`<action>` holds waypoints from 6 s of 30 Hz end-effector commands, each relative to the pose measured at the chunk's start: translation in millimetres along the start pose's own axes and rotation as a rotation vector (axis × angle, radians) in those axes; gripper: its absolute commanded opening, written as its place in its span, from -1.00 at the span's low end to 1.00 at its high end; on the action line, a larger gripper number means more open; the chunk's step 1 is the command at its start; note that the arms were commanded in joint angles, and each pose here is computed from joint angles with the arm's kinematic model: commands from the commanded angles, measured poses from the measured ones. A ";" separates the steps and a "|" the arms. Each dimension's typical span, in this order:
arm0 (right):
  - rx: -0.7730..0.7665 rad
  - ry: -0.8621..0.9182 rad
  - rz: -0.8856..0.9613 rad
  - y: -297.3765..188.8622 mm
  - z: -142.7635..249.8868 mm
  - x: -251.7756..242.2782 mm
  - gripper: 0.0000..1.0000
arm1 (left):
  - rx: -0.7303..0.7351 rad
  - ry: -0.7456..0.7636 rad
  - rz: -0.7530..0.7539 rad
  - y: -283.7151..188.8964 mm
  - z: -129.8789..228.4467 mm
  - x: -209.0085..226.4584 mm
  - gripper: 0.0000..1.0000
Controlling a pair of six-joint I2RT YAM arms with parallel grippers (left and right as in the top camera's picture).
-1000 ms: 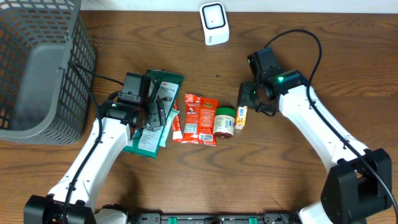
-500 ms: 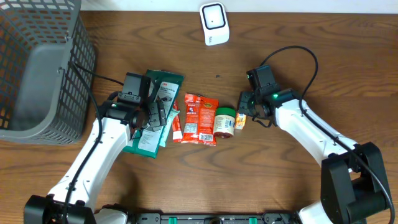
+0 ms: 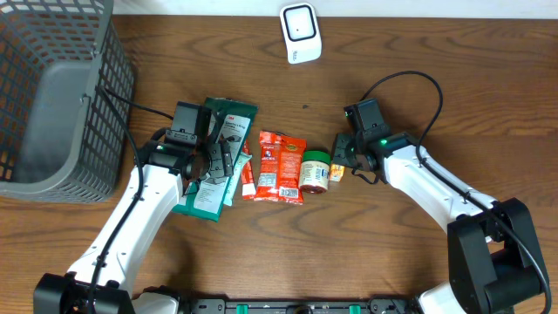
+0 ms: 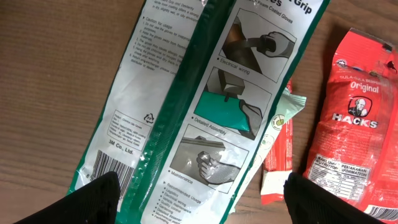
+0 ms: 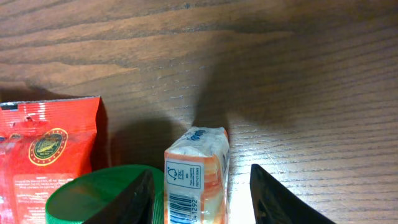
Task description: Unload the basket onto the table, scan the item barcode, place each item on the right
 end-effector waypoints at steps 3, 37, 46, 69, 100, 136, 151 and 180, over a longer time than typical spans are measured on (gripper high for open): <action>0.008 0.008 0.001 0.3 5.7 -0.2 -0.18 | 0.009 0.002 -0.012 3.1 2.4 2.2 0.69; 0.098 -0.175 0.143 -16.4 1.7 -47.8 -0.45 | 0.009 0.002 -0.012 3.1 2.3 2.1 0.69; 0.066 -0.169 0.119 -31.1 -10.7 -45.3 0.29 | 0.009 0.002 -0.012 3.1 2.3 2.1 0.69; 0.205 0.008 0.072 -59.7 8.0 -97.0 -0.97 | 0.009 0.002 -0.012 3.1 2.3 2.1 0.69; 0.114 0.048 -0.141 -24.3 24.9 -83.9 -0.98 | 0.009 0.002 -0.012 3.1 2.3 2.1 0.69; 0.090 -0.211 -0.266 -81.0 -24.5 -53.2 0.06 | 0.009 0.002 -0.012 3.1 2.4 2.1 0.70; 0.297 -0.148 -0.276 -9.3 -10.1 -64.9 -0.11 | 0.009 0.002 -0.012 3.1 2.3 2.1 0.69; 0.325 -0.131 -0.339 23.6 12.3 -68.0 -0.46 | 0.009 0.002 -0.012 3.1 2.3 2.1 0.70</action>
Point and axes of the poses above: each gripper's point midway between its finger pads, its own y axis out along the fingers, its own x axis along the line the jaws close on, z = x × y, the point moved 9 cm from there along -y, back along the fingers, and after that the axes turned 12 degrees about -y, right-handed, at the moved point
